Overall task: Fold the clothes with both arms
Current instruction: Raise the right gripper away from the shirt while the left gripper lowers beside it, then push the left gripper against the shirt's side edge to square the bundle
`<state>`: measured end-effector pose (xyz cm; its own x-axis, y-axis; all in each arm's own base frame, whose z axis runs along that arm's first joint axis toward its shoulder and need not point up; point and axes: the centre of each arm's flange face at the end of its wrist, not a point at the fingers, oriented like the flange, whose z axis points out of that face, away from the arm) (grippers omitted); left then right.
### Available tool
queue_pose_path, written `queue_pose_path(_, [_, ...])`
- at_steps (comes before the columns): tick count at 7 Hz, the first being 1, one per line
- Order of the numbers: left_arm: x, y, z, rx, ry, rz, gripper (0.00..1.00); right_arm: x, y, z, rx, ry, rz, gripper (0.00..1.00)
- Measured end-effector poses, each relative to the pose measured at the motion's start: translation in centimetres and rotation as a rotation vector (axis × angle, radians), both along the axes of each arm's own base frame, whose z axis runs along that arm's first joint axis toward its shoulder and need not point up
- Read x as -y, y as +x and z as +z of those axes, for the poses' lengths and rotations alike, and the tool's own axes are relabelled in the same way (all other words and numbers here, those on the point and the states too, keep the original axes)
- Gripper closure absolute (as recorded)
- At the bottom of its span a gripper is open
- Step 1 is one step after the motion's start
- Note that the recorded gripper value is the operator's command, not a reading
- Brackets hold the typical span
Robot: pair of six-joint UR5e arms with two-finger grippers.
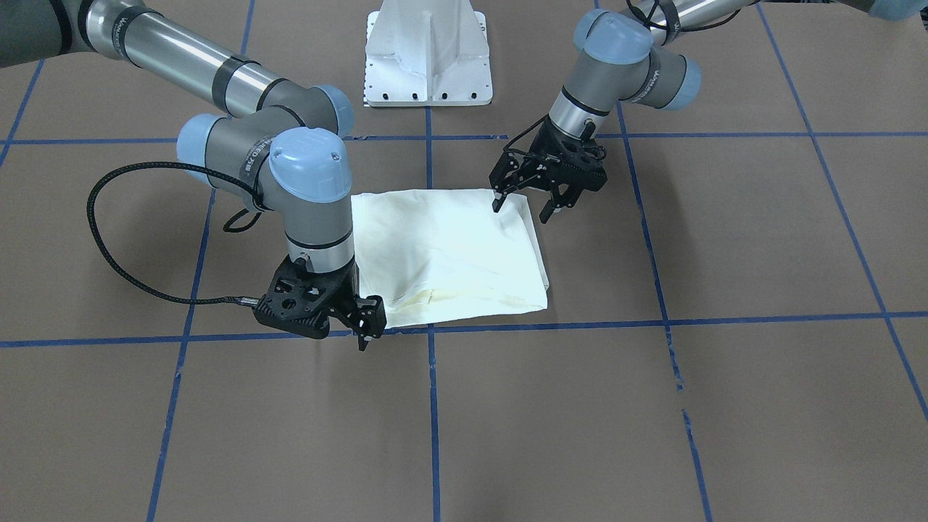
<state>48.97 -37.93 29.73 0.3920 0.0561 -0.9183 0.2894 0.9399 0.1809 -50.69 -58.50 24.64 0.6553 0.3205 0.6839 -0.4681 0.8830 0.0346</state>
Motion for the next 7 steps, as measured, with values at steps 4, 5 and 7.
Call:
queue_pose_path(4, [-1.7,1.1,0.0,-0.018,-0.025,0.021,1.0,-0.3,0.2,0.3,0.0,0.002,0.0,0.0])
queue_pose_path(5, [-1.7,0.8,0.7,-0.012,-0.028,0.02,1.0,-0.3,0.2,0.4,-0.001,0.002,0.001,0.0])
queue_pose_path(7, [-2.4,-0.4,3.5,-0.023,-0.024,0.021,1.0,-0.3,0.2,0.6,-0.003,-0.001,0.007,0.0])
